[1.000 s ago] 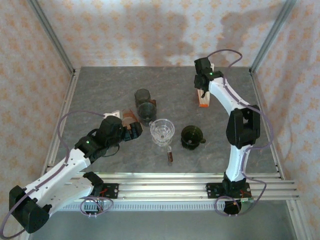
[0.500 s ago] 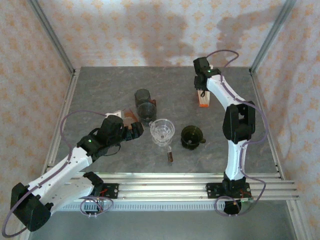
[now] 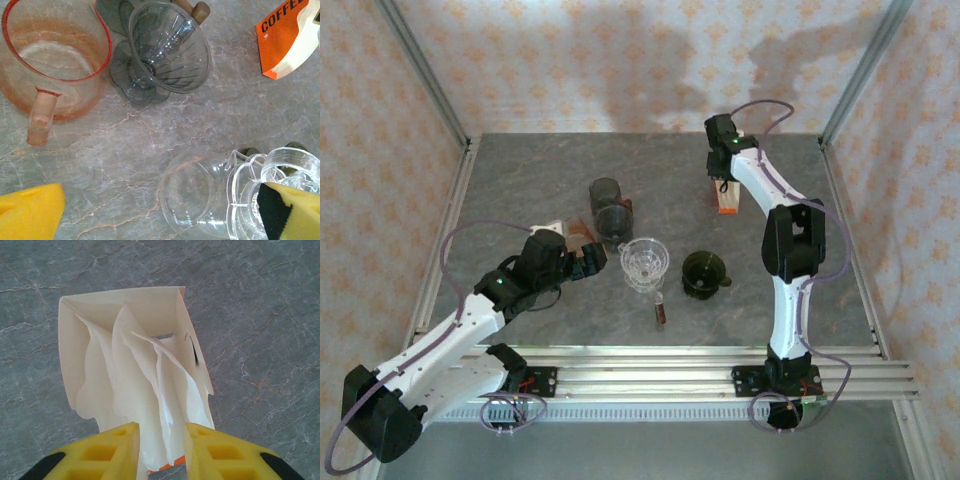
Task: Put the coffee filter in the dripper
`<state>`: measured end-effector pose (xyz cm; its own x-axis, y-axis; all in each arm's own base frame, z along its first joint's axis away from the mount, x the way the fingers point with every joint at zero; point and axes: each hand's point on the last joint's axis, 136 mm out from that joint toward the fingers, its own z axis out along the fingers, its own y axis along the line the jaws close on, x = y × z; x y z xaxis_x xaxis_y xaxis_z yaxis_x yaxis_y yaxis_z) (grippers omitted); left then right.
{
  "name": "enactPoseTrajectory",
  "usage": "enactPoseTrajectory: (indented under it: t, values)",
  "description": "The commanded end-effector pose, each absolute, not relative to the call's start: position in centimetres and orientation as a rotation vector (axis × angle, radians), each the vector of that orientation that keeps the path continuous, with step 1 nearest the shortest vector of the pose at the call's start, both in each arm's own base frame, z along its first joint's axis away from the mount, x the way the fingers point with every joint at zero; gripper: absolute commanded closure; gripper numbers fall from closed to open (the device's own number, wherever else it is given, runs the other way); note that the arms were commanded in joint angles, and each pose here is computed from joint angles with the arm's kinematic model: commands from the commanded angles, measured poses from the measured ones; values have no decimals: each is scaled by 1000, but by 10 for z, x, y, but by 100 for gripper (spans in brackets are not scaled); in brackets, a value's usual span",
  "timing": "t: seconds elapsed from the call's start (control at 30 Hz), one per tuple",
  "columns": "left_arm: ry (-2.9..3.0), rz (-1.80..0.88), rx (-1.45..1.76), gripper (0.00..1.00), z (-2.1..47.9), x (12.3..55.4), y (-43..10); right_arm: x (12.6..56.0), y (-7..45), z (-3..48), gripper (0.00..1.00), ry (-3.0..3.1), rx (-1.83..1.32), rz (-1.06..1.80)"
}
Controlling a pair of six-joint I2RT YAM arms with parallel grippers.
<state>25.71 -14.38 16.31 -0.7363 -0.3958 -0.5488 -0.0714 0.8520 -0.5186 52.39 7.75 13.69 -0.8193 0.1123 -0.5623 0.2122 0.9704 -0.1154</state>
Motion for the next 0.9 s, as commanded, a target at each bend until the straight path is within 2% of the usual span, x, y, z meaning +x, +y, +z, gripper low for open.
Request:
enactPoseTrajectory:
  t: [0.0,0.53,0.87]
  values:
    - [2332,-602,-352,0,165,259,-139,527,69,144,71,2532,228,-280]
    - [2336,-606,-346,0,163,261,-141,529,67,135,75,2554,228,-277]
    - [2344,-609,-355,0,160,262,-141,530,68,130,82,2563,219,-271]
